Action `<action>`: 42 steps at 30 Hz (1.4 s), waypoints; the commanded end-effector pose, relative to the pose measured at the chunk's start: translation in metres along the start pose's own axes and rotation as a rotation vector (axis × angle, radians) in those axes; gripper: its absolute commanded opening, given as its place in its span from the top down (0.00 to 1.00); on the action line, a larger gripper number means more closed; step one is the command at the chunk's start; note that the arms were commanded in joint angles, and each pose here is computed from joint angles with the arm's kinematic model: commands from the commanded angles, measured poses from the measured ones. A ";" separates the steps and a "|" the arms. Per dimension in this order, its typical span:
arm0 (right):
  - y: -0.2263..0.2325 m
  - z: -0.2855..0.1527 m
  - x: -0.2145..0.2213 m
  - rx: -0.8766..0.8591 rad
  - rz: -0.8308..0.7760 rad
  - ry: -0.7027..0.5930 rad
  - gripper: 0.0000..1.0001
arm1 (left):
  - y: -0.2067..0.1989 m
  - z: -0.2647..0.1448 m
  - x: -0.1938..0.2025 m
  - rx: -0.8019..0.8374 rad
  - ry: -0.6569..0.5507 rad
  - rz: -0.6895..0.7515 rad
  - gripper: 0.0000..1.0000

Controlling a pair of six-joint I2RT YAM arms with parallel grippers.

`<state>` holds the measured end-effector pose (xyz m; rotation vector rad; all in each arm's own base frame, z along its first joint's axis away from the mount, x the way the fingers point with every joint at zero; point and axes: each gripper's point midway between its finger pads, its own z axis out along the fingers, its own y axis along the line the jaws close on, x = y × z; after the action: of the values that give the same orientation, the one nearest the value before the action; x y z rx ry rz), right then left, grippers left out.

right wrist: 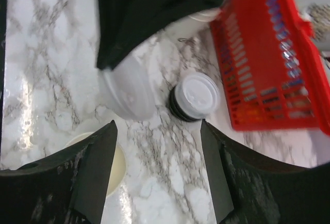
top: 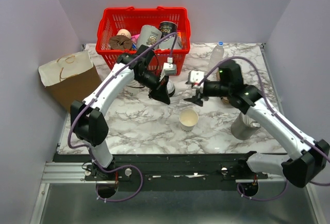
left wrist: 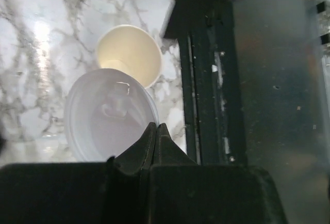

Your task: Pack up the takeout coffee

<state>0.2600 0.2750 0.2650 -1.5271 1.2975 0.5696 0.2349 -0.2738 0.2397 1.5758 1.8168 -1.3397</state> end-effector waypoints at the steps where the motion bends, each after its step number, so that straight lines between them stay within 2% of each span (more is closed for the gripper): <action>1: -0.028 -0.057 -0.014 0.185 0.294 -0.047 0.26 | -0.017 0.016 -0.027 0.043 -0.255 -0.148 1.00; 2: -0.024 -0.062 -0.014 0.198 0.398 -0.050 0.25 | -0.027 0.000 -0.076 0.015 -0.428 -0.080 1.00; 3: -0.017 -0.067 -0.014 0.200 0.447 -0.045 0.25 | -0.025 0.000 -0.085 -0.031 -0.514 -0.074 1.00; 4: -0.008 -0.068 -0.008 0.192 0.497 -0.037 0.25 | -0.024 0.011 -0.072 -0.022 -0.555 -0.140 1.00; 5: 0.002 -0.067 -0.006 0.174 0.563 -0.039 0.24 | -0.031 0.009 -0.086 -0.012 -0.613 -0.104 1.00; 7: 0.013 -0.069 -0.001 0.174 0.638 -0.034 0.24 | -0.028 0.028 -0.076 -0.024 -0.617 -0.161 1.00; 8: 0.018 -0.066 0.012 0.193 0.714 -0.004 0.24 | -0.032 0.025 -0.083 -0.029 -0.673 -0.098 1.00; 14: 0.033 -0.063 0.037 0.183 0.701 0.052 0.22 | -0.014 0.030 -0.079 -0.066 -0.806 -0.271 1.00; 16: 0.038 -0.064 0.046 0.195 0.698 0.077 0.22 | -0.008 0.038 -0.070 -0.070 -0.759 -0.316 1.00; 17: 0.040 -0.067 0.046 0.207 0.674 0.067 0.22 | 0.001 0.045 -0.064 -0.086 -0.706 -0.401 1.00; 21: 0.049 -0.069 0.050 0.202 0.573 0.035 0.20 | -0.004 0.060 -0.058 -0.041 -0.667 -0.414 1.00; 25: 0.051 -0.067 0.071 0.237 0.611 0.094 0.20 | -0.002 0.071 -0.041 -0.026 -0.654 -0.464 1.00; 34: 0.077 -0.057 0.085 0.161 0.712 0.099 0.19 | 0.002 0.083 -0.021 0.013 -0.681 -0.566 1.00; 42: 0.078 -0.052 0.084 0.129 0.730 0.100 0.19 | -0.006 0.084 -0.027 0.098 -0.691 -0.537 1.00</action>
<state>0.2038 0.1917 0.1799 -0.9485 1.9493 0.7975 0.2185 -0.3543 0.1965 0.4469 1.9120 -1.8491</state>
